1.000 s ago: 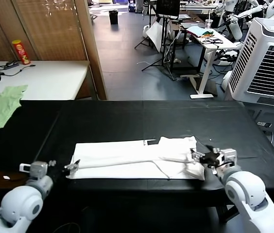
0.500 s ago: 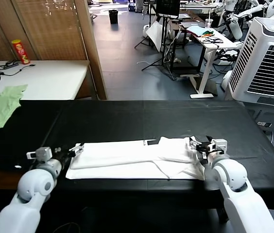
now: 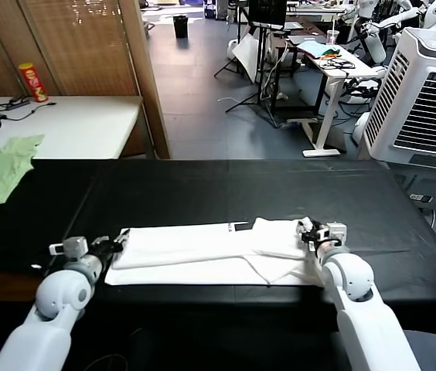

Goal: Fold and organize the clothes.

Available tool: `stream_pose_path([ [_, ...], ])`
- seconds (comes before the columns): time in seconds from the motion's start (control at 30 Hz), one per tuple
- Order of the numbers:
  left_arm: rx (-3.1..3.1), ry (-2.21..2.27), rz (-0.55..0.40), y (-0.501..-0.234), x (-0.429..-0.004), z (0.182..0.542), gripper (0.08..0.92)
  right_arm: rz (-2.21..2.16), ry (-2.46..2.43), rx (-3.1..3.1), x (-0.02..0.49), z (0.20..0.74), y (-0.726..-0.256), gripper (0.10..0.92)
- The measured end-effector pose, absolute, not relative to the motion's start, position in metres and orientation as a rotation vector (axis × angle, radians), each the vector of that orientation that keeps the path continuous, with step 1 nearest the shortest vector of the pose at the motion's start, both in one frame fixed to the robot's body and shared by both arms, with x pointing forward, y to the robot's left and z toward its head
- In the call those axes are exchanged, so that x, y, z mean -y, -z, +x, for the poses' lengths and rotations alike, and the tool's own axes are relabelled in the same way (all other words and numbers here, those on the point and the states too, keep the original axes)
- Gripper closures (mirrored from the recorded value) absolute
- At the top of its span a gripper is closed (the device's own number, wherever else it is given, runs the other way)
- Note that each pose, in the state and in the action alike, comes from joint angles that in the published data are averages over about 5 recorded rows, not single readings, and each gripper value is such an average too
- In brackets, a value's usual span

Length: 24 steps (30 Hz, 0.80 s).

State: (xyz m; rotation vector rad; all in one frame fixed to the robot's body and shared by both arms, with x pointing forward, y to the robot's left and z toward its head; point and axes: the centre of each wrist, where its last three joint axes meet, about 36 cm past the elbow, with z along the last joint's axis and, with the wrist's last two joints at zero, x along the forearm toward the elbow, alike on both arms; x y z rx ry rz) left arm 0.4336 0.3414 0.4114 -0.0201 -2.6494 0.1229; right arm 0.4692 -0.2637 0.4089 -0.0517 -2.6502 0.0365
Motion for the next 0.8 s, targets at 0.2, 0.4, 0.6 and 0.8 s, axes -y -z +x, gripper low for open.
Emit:
stream_pose_path([
  [0.2, 2.707, -0.001, -0.025, -0.402, -0.338, 0.441, 0.873, -0.119, -0.049, 2.674, 0.259, 0.461, -0.404, 0.891],
  [0.4, 2.732, 0.076, -0.012, -0.397, -0.335, 0.452, 0.874, -0.122, -0.042, 2.677, 0.260, 0.459, -0.401, 0.891],
  [0.6, 2.748, 0.095, 0.005, -0.399, -0.341, 0.460, 0.847, -0.045, -0.028, 2.686, 0.267, 0.453, -0.404, 0.688],
  [0.8, 2.798, 0.076, 0.013, -0.406, -0.351, 0.463, 0.548, -0.028, -0.021, 2.705, 0.280, 0.441, -0.415, 0.356],
])
